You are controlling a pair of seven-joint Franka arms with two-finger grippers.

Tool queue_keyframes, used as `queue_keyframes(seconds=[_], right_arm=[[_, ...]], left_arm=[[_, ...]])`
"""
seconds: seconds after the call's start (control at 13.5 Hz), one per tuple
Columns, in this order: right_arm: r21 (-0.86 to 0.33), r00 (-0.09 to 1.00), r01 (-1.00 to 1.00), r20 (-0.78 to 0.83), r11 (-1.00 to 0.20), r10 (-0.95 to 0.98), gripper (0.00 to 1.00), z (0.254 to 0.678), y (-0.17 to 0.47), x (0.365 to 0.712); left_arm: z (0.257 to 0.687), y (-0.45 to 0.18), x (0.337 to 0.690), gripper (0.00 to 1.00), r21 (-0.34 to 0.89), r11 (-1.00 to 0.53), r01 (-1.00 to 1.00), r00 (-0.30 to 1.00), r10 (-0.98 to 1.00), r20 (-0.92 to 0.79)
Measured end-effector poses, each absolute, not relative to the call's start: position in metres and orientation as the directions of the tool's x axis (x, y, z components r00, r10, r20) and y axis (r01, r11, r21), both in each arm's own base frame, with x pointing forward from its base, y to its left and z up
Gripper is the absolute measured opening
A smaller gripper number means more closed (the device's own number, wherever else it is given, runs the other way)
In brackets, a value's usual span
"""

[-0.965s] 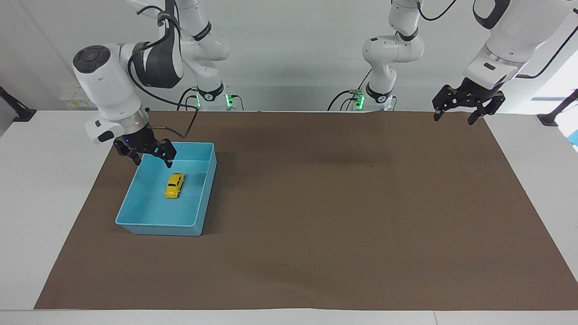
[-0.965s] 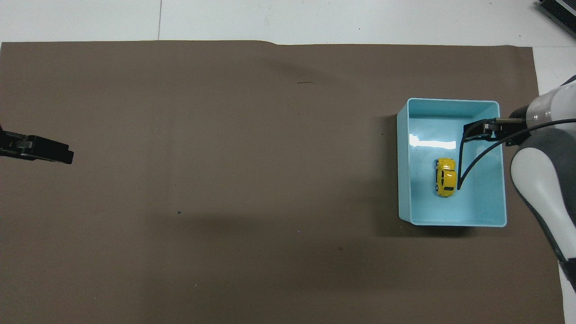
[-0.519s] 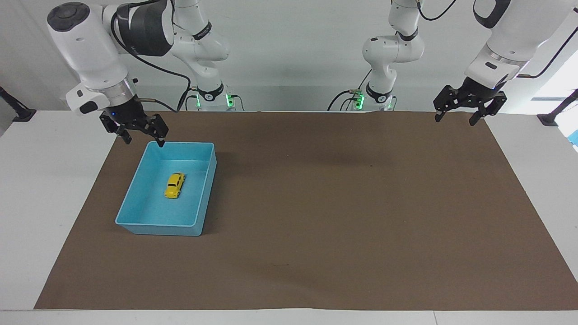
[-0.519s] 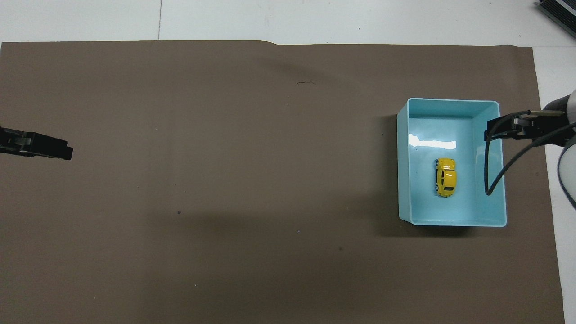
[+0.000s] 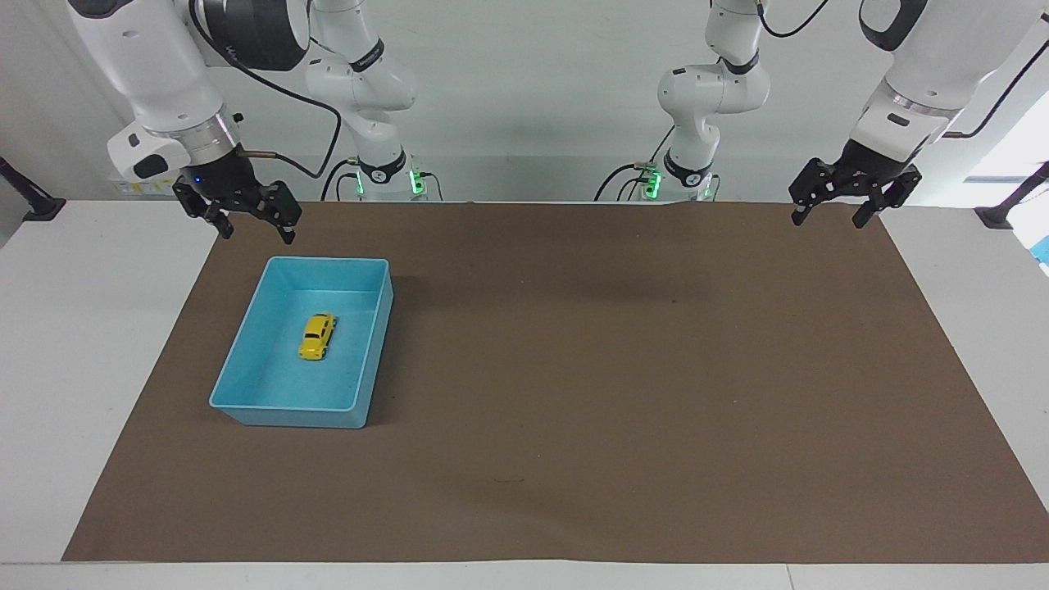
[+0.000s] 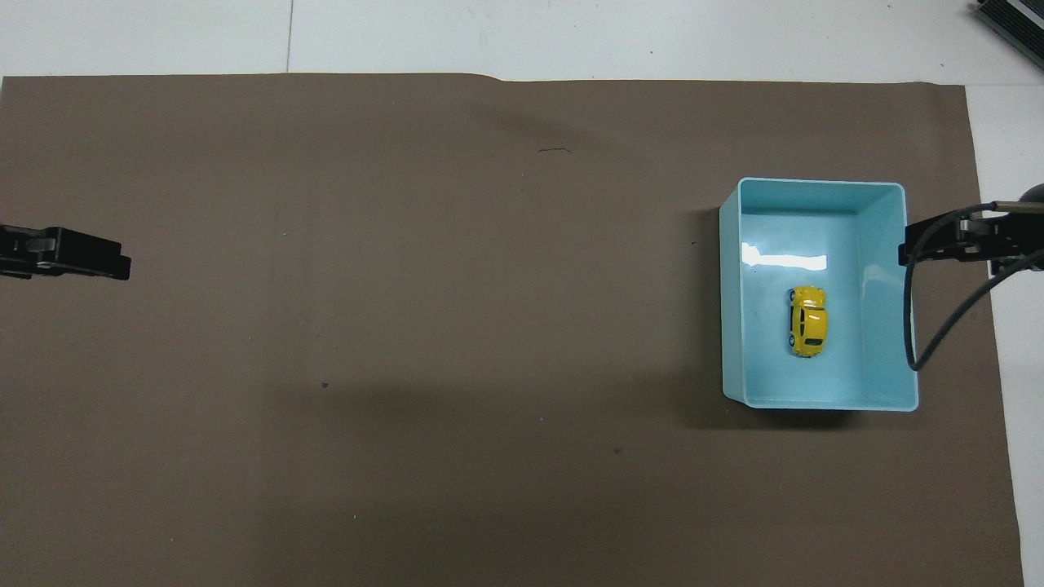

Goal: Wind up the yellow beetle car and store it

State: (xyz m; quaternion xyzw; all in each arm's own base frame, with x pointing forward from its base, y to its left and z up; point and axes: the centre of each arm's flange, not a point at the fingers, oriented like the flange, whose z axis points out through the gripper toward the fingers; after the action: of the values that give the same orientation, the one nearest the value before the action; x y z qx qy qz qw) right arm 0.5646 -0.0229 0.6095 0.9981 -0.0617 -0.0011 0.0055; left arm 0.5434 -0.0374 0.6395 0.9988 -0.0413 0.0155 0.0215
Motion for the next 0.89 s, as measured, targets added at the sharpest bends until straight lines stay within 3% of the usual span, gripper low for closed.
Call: queue_keyframes(seconds=[0.89], right_arm=[[0.011,0.993,-0.118,-0.003,-0.993,-0.118,1.0,0.6081,-0.0195,0.5645]], left_arm=[[0.6392,-0.0374,0.5431,1.0,0.042,-0.996,-0.08,0.996,-0.079,0.029]])
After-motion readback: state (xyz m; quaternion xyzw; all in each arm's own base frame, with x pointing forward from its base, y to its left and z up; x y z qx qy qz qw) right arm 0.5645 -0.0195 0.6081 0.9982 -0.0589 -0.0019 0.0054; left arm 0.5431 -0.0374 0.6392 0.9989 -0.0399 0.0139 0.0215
